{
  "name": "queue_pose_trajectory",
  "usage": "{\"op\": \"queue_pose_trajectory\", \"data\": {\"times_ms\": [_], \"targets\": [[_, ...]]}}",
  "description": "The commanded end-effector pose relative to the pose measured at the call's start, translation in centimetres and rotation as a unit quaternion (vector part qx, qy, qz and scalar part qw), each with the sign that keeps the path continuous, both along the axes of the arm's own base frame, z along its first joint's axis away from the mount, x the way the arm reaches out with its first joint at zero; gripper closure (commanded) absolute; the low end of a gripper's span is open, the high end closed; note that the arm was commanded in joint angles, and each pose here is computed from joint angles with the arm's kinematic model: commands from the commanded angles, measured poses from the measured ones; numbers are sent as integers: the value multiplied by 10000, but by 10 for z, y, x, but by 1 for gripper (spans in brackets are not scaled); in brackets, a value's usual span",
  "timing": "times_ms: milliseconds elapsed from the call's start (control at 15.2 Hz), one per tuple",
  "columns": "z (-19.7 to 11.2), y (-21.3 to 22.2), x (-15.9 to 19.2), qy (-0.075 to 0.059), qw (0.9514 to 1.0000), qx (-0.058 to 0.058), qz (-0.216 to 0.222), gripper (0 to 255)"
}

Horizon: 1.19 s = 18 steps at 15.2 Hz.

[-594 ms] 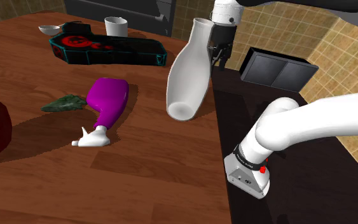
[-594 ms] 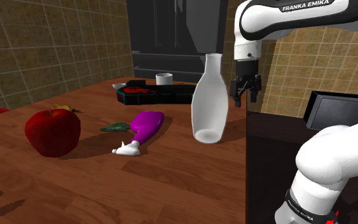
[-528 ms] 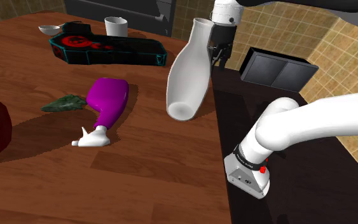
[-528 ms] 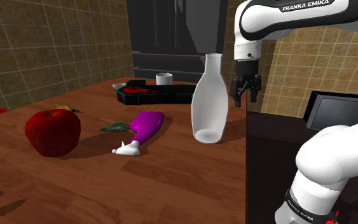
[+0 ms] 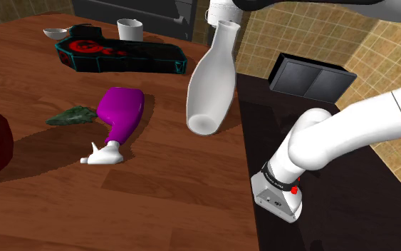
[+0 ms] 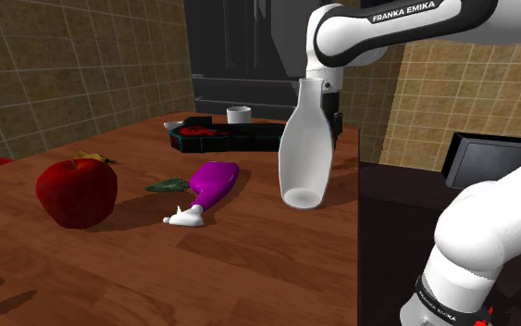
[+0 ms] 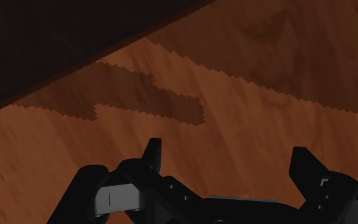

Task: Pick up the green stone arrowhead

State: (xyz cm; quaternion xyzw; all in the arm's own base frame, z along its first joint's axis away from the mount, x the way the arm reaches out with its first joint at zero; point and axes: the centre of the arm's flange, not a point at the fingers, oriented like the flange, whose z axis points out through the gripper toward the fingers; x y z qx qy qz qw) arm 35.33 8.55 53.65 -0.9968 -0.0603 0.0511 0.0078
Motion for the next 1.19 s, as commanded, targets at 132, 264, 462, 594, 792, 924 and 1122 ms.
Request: {"op": "queue_pose_trajectory", "data": {"times_ms": [132, 264, 462, 594, 792, 924, 1122], "targets": [[-2, 44, 23, -185, 9988, 66, 454, 0], [-3, 66, 34, -275, 9973, 97, 678, 0], [-4, 99, 49, -409, 9939, 142, 1014, 0], [-4, 123, 57, -499, 9909, 172, 1236, 0], [-4, 158, 68, -632, 9853, 217, 1569, 0], [-4, 182, 74, -721, 9809, 247, 1790, 0], [-3, 218, 81, -853, 9731, 291, 2119, 0]]}}
